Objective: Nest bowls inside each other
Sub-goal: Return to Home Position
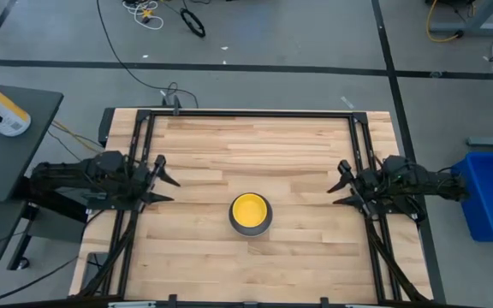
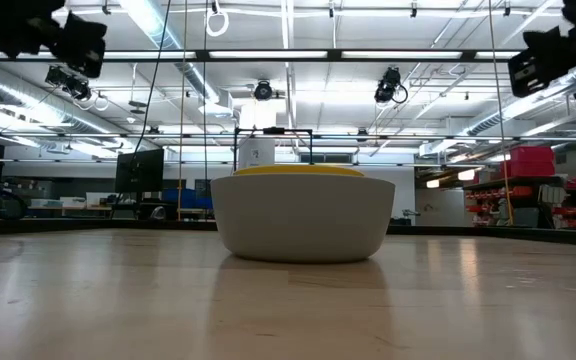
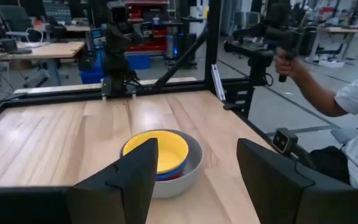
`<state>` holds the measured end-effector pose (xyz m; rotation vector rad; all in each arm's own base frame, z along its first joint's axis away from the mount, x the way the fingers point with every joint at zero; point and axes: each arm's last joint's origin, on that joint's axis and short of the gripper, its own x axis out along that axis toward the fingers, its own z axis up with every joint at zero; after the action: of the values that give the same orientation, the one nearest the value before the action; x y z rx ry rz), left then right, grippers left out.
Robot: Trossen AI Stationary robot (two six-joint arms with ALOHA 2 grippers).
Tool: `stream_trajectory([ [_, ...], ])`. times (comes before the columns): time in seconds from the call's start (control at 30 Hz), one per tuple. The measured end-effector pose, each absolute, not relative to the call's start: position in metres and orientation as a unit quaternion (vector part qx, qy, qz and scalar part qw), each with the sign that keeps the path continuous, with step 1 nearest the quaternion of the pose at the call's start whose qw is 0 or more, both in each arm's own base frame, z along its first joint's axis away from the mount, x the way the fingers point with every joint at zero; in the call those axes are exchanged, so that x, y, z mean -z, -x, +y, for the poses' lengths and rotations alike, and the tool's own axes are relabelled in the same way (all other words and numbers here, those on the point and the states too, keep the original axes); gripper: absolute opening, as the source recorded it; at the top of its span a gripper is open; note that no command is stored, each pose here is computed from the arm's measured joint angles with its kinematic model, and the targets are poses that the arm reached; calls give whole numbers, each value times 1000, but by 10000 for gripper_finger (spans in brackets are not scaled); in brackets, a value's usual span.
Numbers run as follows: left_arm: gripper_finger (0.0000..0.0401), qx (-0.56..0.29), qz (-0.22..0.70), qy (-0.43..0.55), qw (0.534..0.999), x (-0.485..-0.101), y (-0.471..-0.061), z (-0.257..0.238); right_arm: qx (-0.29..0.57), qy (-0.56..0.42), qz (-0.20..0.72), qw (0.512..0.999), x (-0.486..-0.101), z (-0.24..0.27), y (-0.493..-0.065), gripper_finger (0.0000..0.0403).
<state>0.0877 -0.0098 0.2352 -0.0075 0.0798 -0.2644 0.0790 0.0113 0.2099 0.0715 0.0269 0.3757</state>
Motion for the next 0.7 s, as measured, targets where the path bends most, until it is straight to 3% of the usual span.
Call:
stream_trajectory([
  [0.3, 228, 123, 46, 27, 991, -198, -82, -9, -92, -34, 41, 994, -198, 6, -83, 168],
  [0.7, 229, 11, -18, 47, 999, -170, -97, -3, -46, -40, 42, 997, -171, 4, -94, 172],
])
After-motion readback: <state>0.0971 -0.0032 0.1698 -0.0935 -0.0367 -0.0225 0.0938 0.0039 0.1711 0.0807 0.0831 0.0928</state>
